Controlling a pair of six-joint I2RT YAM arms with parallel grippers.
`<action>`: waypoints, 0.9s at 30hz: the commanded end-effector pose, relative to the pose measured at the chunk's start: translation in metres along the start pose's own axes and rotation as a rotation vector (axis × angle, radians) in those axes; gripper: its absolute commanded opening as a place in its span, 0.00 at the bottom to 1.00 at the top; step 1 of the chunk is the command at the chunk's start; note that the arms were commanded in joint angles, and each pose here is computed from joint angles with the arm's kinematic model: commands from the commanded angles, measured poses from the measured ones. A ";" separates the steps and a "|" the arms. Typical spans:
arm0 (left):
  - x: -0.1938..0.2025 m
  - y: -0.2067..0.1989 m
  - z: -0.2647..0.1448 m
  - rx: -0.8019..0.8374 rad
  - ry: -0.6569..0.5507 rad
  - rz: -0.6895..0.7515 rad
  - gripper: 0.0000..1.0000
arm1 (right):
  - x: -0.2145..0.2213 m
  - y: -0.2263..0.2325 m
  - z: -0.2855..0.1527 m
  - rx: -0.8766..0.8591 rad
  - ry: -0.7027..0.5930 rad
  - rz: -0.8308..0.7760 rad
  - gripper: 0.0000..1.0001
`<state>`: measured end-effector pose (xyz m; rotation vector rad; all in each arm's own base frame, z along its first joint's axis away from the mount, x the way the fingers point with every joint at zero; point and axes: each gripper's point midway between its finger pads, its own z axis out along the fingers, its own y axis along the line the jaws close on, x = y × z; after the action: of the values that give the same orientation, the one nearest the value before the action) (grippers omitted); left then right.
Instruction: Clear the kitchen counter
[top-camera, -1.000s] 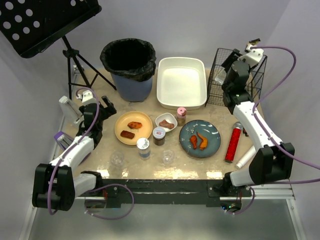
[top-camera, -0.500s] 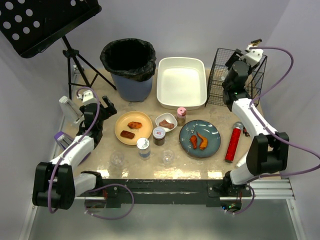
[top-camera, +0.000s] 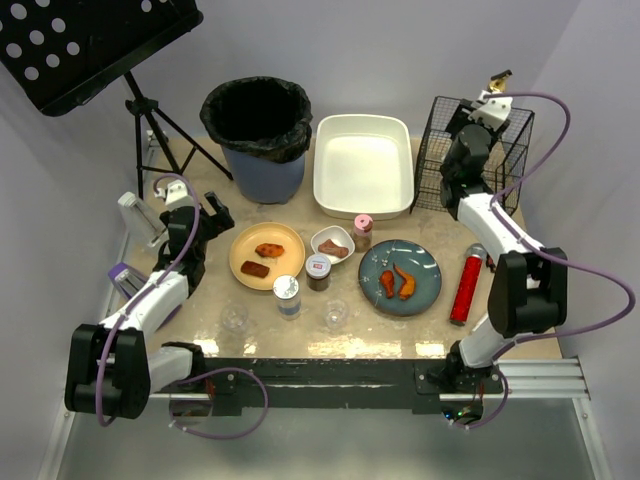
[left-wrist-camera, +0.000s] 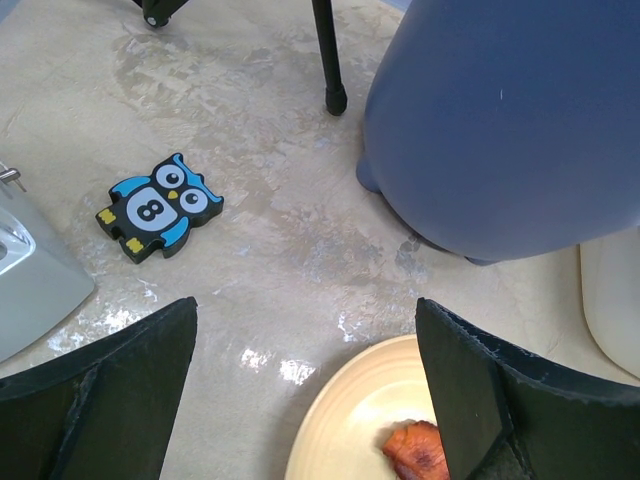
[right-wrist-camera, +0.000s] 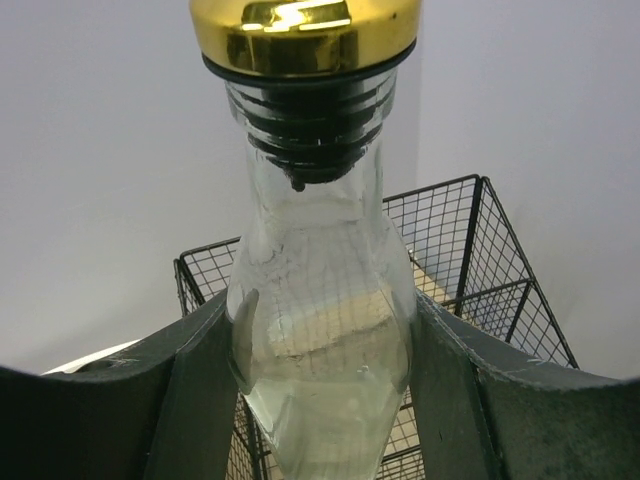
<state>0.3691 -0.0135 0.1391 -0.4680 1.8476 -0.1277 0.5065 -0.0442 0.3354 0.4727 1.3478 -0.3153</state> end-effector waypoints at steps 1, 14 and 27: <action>-0.013 -0.008 0.002 0.031 -0.045 0.011 0.94 | -0.020 0.012 0.005 -0.058 -0.083 -0.002 0.00; -0.014 -0.009 0.003 0.035 -0.045 0.012 0.94 | -0.037 0.018 0.008 -0.112 -0.172 -0.030 0.00; -0.015 -0.011 0.005 0.037 -0.044 0.014 0.94 | -0.065 0.020 0.012 -0.120 -0.236 -0.017 0.00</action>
<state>0.3703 -0.0147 0.1361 -0.4568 1.8568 -0.1282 0.5208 -0.0335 0.3371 0.3030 1.3278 -0.3325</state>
